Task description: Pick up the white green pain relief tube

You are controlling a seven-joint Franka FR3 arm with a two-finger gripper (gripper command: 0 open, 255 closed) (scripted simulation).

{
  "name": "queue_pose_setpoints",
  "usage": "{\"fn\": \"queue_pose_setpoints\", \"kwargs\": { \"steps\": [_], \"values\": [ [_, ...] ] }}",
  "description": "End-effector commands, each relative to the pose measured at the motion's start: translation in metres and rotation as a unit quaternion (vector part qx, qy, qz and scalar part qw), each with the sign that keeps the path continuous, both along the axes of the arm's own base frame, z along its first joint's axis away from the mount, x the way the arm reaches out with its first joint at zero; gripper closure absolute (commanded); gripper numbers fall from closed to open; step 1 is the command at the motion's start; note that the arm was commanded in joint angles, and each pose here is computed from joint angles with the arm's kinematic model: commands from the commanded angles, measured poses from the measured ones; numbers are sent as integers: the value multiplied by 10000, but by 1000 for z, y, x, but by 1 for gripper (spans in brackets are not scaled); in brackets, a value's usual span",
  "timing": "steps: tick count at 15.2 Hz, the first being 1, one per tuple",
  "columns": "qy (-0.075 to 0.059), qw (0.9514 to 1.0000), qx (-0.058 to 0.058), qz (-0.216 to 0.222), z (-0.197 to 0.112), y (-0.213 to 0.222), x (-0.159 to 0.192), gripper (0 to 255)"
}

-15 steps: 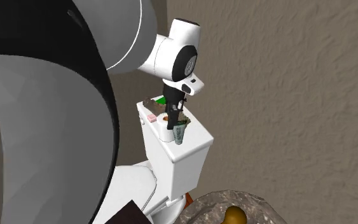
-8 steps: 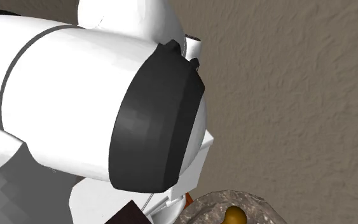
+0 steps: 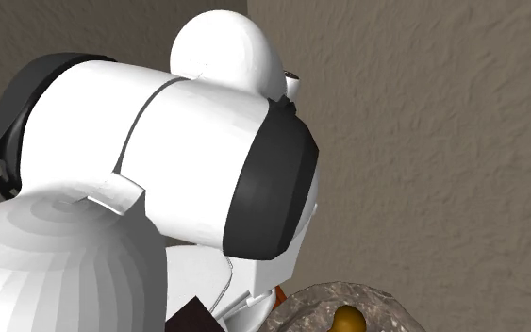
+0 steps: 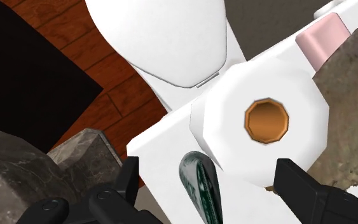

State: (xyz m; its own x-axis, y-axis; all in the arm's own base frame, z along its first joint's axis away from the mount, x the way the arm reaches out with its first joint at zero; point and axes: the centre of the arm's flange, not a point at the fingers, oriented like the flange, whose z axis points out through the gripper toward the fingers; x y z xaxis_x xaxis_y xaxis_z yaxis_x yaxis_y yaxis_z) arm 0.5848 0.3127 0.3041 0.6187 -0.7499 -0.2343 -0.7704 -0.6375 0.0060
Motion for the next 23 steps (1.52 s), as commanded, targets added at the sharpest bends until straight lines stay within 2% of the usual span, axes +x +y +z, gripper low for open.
{"fn": "queue_pose_setpoints", "kwargs": {
  "steps": [1,3,4,13,23],
  "values": [
    [-2,10000,0,-2,-10,0,0,0],
    [-2,10000,0,-2,-13,0,0,0],
    [-2,10000,1,-1,-14,0,0,255],
    [-2,10000,0,-2,-13,0,0,255],
    [-2,10000,0,-2,39,0,0,255]
  ]
}}
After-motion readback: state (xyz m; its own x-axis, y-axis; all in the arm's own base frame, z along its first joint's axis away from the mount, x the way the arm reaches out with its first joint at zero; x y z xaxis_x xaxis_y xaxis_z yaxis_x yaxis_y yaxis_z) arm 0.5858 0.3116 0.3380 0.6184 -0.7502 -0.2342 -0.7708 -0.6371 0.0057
